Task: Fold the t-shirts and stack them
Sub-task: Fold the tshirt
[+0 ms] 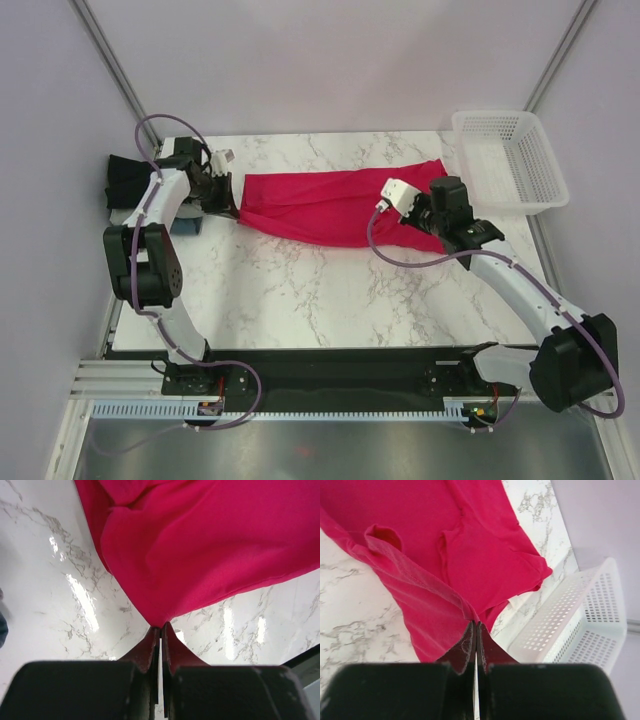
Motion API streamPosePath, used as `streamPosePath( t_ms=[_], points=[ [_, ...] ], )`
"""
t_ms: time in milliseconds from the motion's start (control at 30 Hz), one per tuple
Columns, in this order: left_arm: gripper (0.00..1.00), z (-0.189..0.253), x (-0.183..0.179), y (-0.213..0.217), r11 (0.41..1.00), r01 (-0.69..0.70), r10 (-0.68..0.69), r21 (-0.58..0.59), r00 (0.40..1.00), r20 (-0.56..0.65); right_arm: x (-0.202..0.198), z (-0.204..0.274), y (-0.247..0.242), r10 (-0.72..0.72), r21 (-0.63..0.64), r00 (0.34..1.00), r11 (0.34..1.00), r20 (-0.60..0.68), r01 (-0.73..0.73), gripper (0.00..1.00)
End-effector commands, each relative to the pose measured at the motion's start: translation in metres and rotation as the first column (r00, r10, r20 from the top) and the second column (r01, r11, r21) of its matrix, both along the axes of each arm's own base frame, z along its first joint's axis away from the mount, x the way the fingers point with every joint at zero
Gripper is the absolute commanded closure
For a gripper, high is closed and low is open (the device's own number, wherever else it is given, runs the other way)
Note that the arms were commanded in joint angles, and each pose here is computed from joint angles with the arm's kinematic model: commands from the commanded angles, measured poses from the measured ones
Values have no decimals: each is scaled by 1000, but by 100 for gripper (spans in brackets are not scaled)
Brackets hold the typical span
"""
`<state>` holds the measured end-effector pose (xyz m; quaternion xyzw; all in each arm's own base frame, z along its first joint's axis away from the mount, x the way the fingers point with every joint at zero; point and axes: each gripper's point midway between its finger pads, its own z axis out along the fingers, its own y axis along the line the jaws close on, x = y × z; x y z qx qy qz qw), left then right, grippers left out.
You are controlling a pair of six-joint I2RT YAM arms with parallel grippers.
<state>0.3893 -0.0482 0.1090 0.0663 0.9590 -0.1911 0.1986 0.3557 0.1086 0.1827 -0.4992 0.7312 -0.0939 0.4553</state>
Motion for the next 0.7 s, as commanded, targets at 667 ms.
streamPosePath(
  t_ms=[667],
  points=[
    [98, 8, 117, 5, 1000, -23, 24, -11, 995, 100, 192, 35, -14, -108, -6, 972, 994, 209, 111, 100]
  ],
)
